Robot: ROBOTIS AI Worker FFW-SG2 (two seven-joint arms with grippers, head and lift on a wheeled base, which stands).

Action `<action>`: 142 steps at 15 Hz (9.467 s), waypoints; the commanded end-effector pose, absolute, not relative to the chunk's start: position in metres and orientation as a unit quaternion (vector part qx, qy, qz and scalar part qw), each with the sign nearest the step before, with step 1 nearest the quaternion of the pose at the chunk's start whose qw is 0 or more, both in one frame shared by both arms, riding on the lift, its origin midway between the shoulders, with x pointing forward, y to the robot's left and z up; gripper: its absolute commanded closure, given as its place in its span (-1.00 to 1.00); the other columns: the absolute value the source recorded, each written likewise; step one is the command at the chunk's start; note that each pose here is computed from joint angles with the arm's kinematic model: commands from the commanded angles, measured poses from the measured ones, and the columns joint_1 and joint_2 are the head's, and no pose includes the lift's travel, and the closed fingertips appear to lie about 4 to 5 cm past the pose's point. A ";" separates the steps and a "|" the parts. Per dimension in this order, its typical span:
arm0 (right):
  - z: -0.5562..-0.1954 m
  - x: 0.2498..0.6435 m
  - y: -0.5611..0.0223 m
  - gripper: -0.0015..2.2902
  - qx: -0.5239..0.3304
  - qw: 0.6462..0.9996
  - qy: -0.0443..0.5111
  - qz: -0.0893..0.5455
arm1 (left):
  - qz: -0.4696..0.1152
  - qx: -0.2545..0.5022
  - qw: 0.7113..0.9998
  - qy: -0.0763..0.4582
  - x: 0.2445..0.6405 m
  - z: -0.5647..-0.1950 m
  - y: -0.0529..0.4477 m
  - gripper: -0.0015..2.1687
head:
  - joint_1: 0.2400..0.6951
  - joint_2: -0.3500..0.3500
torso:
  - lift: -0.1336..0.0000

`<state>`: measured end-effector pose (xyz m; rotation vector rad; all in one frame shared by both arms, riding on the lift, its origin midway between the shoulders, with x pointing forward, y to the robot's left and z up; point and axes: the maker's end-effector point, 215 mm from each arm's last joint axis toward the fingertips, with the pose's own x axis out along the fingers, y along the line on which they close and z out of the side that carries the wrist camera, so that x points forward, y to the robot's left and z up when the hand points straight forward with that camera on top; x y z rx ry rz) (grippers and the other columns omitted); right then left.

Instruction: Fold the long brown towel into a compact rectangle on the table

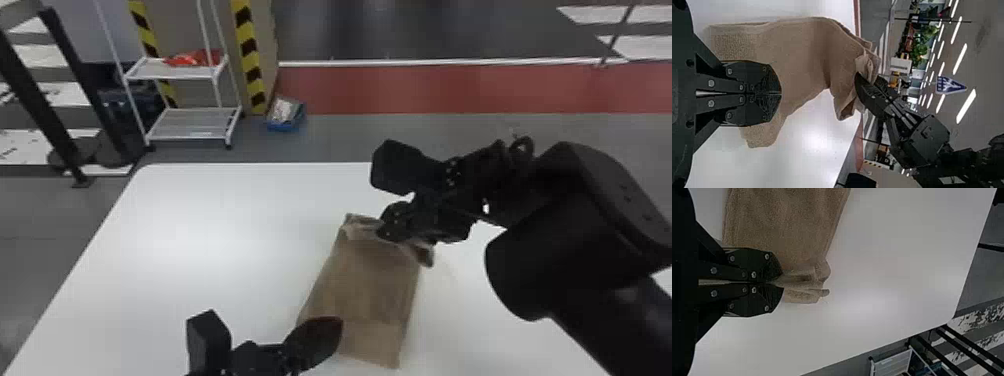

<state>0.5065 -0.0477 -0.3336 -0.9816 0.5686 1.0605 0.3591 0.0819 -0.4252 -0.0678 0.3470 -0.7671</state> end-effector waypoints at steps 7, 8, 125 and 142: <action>-0.334 0.510 -0.053 -0.03 -0.447 0.716 0.258 0.470 | -0.365 -0.025 0.905 0.217 0.368 -0.472 0.085 0.90 | 1.00 0.13 | -0.87; -0.332 0.514 -0.055 -0.03 -0.448 0.718 0.258 0.467 | -0.364 -0.026 0.906 0.216 0.366 -0.470 0.086 0.90 | 1.00 0.13 | -0.87; -0.374 0.391 0.059 -0.40 -0.354 0.690 0.273 0.570 | -0.375 -0.053 0.894 0.239 0.312 -0.464 0.081 0.90 | 1.00 0.70 | -0.87; -0.403 0.370 0.002 0.50 -0.366 0.663 0.321 0.569 | -0.404 -0.053 0.882 0.236 0.320 -0.466 0.032 0.90 | 1.00 0.40 | -0.87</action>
